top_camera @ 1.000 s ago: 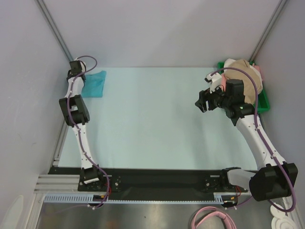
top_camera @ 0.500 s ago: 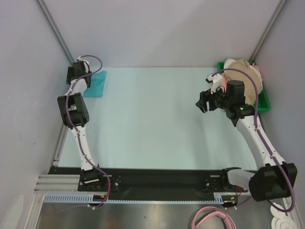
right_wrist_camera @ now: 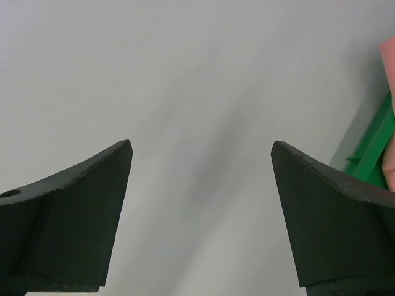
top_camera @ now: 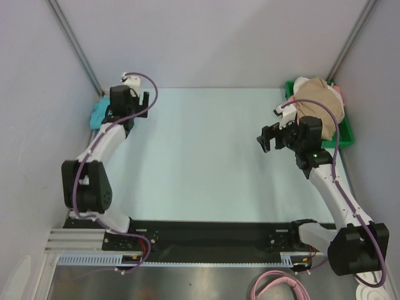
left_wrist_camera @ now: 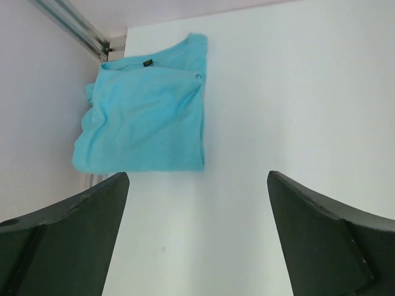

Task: Fold and stack the t-shirts
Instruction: Reset both grippers

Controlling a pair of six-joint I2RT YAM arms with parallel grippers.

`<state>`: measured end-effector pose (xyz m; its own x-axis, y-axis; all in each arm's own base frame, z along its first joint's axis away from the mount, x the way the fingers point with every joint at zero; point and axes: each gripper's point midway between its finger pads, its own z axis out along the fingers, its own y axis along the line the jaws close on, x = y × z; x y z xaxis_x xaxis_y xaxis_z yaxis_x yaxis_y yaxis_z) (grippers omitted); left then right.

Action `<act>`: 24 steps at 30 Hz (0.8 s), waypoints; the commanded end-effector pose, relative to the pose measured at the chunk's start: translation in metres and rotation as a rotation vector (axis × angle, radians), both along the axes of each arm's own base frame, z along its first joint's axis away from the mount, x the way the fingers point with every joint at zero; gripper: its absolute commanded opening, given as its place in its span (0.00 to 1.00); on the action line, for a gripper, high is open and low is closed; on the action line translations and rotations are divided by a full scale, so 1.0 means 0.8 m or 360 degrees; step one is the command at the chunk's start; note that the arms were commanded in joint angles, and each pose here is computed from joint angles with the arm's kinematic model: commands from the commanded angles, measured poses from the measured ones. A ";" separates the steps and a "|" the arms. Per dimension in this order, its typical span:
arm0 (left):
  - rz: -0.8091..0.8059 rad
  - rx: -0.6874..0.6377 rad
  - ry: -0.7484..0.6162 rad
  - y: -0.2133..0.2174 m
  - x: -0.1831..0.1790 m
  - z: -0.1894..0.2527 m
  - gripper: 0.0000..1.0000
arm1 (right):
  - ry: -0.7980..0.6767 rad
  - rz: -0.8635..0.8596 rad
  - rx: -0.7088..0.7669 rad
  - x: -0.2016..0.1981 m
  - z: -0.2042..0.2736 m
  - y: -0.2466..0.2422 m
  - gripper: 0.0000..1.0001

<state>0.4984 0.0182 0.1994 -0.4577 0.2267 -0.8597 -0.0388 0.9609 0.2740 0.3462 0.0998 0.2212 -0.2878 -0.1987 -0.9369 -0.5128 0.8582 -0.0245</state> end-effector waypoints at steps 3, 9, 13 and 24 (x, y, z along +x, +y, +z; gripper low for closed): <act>-0.0124 -0.0305 -0.0389 -0.028 -0.076 0.064 1.00 | -0.0064 -0.0096 0.0011 0.023 -0.001 -0.014 1.00; -0.0253 -0.0271 -0.0670 -0.035 -0.161 0.065 1.00 | -0.0163 -0.0203 0.0200 0.020 -0.015 -0.048 1.00; -0.0505 -0.0296 -0.0793 -0.066 -0.200 0.074 1.00 | -0.0234 -0.0288 0.0207 0.017 -0.032 -0.061 1.00; -0.1017 -0.0381 -0.0407 -0.132 -0.218 0.085 1.00 | 0.0035 -0.1014 0.0375 0.040 -0.022 -0.150 1.00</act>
